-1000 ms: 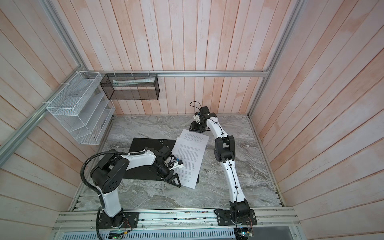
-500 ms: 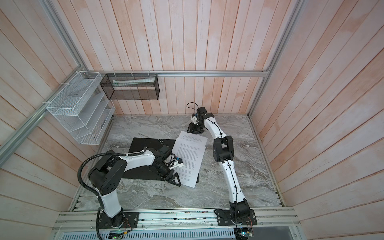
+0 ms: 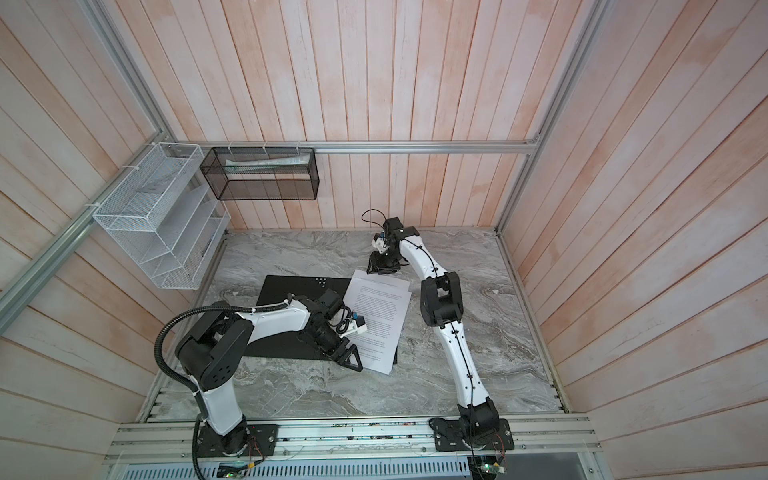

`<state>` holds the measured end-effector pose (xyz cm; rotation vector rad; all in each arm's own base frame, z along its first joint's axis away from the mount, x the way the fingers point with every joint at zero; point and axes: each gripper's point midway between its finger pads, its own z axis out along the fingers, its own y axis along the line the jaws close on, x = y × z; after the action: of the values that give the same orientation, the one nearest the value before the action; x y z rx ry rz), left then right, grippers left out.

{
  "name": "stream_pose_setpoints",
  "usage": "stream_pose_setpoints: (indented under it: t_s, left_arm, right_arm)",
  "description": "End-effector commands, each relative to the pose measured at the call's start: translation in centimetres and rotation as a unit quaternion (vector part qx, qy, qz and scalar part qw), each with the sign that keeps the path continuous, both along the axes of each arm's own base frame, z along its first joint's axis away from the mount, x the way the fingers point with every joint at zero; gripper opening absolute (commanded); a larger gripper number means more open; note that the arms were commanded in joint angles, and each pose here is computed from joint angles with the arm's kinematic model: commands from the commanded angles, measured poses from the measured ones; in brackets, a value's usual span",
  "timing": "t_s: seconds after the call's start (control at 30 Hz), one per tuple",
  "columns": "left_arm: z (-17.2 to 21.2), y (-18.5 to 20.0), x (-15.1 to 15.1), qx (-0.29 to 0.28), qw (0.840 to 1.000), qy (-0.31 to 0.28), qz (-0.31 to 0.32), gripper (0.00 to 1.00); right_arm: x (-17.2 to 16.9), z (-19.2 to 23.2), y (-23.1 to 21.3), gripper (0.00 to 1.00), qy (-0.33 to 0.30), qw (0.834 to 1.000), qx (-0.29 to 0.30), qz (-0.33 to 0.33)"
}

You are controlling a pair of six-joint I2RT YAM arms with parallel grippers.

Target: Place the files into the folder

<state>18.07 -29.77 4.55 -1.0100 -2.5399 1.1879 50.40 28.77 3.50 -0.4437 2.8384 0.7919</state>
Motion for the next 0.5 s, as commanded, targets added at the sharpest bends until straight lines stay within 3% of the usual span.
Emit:
stream_pose_setpoints:
  t_s: [0.0,0.37,0.47]
  left_arm:
    - [-0.6,0.3,0.8,0.009,1.000,-0.030,0.005,0.84]
    - [-0.6,0.5,1.3,0.012,0.999,-0.033,0.014,0.84]
    - [-0.5,0.5,1.3,0.011,0.999,-0.033,0.015,0.84]
  right_arm:
    - [-2.4,-0.9,-0.5,0.50,0.036,0.999,-0.031,0.013]
    - [-3.9,1.4,0.7,0.49,0.025,0.999,-0.027,0.037]
    - [-2.8,1.9,0.1,0.53,0.002,0.999,-0.046,0.023]
